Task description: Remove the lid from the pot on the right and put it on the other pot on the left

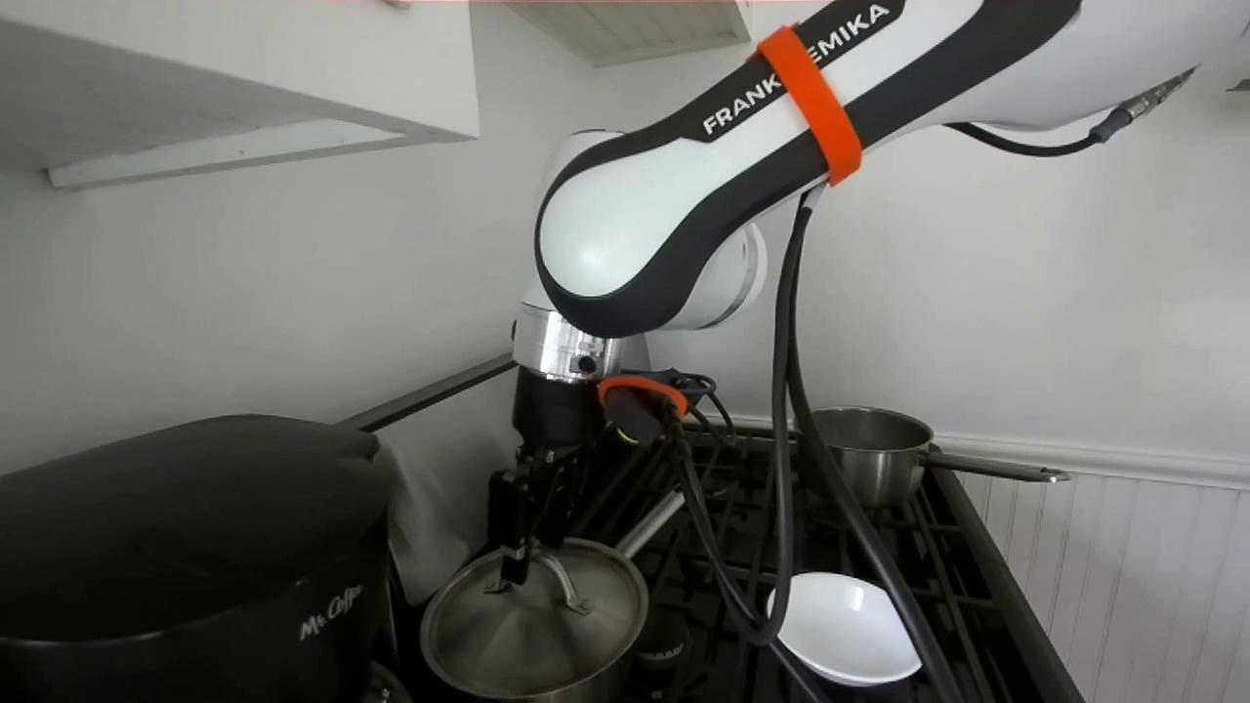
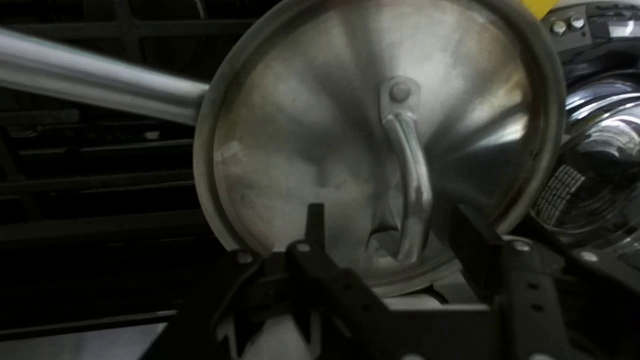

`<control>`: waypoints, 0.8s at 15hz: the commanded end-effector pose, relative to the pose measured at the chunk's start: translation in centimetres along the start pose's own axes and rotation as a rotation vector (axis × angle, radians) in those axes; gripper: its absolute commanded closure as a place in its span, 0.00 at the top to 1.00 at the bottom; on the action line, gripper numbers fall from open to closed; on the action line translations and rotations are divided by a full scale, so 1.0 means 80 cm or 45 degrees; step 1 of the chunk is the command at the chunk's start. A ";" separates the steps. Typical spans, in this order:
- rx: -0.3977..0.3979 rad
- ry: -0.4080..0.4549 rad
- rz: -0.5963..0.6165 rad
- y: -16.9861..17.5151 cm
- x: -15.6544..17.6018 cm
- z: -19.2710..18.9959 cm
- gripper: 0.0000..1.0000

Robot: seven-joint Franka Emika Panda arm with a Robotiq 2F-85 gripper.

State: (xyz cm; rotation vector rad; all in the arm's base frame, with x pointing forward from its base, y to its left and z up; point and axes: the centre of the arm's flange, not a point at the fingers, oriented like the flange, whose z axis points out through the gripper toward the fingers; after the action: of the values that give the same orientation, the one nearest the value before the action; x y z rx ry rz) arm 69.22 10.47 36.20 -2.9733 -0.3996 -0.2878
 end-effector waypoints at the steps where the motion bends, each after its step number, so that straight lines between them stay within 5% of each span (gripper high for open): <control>1: 0.048 0.114 -0.039 0.012 -0.013 -0.037 0.98; 12: 0.110 0.230 -0.289 0.019 -0.042 -0.149 1.00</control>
State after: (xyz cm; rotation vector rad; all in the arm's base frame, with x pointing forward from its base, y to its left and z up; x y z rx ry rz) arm 67.38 7.13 45.43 -2.8411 -0.6571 -0.5488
